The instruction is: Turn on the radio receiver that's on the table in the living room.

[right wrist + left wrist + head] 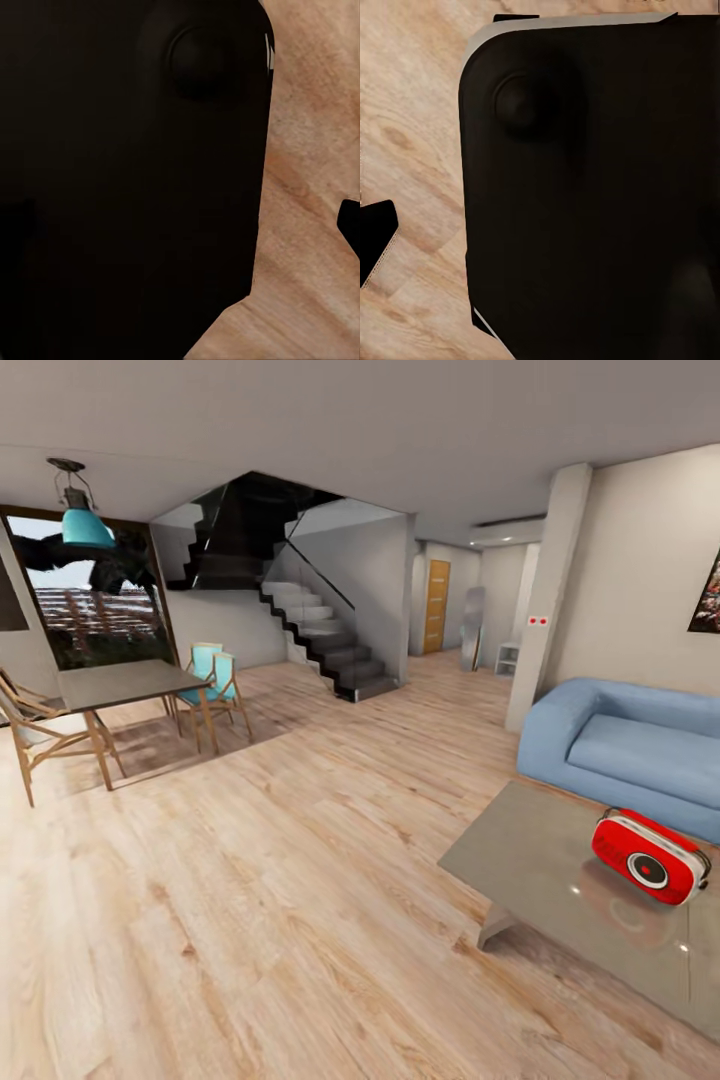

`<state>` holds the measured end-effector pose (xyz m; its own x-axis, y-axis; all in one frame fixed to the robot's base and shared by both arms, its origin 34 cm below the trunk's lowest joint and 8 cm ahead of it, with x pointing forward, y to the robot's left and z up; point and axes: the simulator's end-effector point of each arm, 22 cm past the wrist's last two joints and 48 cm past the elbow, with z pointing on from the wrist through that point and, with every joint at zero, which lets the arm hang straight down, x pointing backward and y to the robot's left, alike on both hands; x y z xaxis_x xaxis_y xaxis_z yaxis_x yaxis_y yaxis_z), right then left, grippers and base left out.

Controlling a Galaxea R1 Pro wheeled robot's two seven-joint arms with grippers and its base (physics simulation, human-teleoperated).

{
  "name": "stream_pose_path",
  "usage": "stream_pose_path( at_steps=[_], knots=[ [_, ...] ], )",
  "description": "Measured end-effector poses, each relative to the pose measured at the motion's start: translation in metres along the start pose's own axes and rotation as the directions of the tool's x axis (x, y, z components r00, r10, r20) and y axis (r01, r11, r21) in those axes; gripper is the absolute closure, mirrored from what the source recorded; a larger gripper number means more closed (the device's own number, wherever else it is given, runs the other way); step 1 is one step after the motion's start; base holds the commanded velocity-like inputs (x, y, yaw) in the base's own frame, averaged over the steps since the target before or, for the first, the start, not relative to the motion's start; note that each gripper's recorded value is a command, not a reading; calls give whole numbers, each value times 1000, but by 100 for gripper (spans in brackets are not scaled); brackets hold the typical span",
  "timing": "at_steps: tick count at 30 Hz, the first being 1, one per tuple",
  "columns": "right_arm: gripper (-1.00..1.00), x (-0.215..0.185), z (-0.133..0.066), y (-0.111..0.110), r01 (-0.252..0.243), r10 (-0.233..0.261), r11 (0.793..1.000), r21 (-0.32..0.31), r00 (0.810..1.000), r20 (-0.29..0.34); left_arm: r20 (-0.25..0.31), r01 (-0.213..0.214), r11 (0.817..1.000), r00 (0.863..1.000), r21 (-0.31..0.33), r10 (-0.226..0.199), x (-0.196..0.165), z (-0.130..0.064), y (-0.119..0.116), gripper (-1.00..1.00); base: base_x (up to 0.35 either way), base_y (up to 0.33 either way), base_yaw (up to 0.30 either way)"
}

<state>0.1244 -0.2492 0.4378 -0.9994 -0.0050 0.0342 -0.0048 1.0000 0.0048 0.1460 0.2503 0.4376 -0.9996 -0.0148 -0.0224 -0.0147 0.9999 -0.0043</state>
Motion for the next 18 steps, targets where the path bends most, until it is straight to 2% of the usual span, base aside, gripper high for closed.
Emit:
stream_pose_path(
  at_steps=[18],
  knots=[
    [-100, 0, 0, 0, 3, -3, 1000, 0, 1000, 0, 0, -1, 1000, 1000, 0, 1, 0, 0, 0, -100, 0, 0, -287]
  ],
)
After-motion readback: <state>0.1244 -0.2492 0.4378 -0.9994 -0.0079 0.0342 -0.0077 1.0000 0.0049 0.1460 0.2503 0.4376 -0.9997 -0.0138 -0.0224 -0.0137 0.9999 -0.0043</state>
